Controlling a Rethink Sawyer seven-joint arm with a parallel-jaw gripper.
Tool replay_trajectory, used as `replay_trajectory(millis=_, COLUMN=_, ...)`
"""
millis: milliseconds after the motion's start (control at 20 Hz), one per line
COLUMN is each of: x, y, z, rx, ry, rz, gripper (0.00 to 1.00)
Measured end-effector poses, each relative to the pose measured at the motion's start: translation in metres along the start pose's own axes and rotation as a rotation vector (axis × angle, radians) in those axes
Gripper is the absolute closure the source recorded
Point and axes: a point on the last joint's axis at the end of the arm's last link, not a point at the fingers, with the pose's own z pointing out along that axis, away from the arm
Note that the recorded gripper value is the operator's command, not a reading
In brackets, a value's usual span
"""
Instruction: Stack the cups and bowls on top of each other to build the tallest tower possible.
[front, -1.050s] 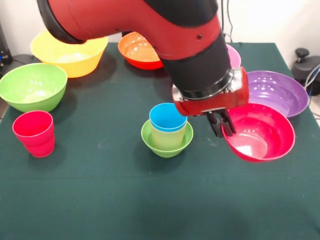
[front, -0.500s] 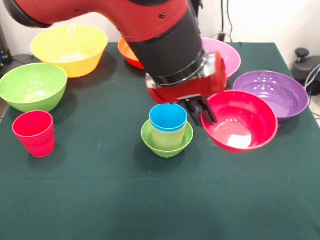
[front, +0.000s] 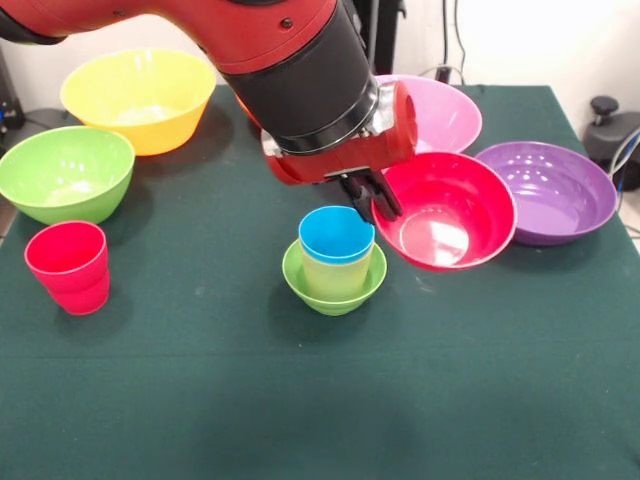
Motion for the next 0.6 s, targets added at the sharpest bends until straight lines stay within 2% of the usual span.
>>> replay_trajectory(millis=400, x=0.002, y=-0.006, z=0.003, rx=0.037, ry=0.0, rz=-0.022, gripper=1.0)
replay_trajectory(millis=600, x=0.001, y=-0.017, z=0.0, rx=0.044, ry=-0.007, rz=-0.022, gripper=1.0)
